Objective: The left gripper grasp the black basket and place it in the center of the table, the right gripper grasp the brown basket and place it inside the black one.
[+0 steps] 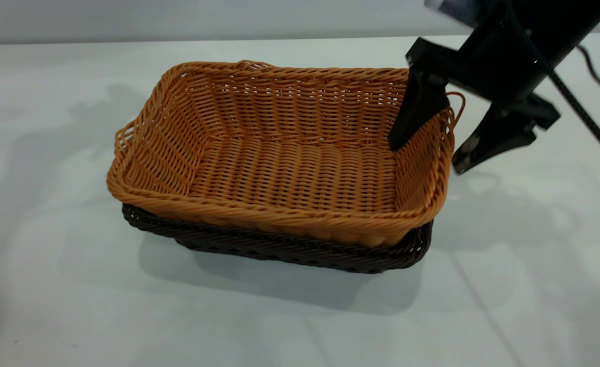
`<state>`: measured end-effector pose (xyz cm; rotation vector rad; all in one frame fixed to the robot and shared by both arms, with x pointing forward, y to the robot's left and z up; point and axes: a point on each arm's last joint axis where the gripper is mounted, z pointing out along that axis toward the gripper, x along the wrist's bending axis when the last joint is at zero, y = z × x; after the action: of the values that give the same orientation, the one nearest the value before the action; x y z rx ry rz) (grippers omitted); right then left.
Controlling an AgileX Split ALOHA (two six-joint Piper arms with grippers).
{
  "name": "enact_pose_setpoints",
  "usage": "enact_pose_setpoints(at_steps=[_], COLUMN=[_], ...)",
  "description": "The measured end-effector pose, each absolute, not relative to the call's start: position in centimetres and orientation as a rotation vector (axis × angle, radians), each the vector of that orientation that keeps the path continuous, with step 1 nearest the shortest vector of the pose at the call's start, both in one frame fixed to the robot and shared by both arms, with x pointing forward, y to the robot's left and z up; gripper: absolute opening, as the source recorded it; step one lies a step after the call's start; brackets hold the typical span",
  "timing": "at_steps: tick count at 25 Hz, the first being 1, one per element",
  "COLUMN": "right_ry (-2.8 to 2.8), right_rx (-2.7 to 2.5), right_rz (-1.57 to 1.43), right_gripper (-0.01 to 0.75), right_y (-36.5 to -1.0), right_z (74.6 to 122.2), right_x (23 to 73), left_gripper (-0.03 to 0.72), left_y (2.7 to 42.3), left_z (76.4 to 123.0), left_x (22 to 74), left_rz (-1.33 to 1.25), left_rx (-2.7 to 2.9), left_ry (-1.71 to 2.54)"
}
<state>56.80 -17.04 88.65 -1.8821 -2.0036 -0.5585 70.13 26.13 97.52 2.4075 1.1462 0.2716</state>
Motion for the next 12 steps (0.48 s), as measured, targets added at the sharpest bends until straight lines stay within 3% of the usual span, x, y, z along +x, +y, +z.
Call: enact_pose_setpoints(at_steps=[4,12], right_ry=[-2.123,-2.292], right_rx=[-1.863,-1.791], right_rz=[-0.697,-1.121], right_gripper=[0.627,0.568], right_y=[-17.7,-20.6], right_z=[92.9,107.7], right_x=[57.7,55.5], left_gripper=[0.563,0.563], left_y=[26.2,26.3], left_z=[101.4,113.1], left_x=[69.2,62.9], left_rz=[0.349,0.449], left_rx=[2.360,2.233], left_ry=[1.150,1.189])
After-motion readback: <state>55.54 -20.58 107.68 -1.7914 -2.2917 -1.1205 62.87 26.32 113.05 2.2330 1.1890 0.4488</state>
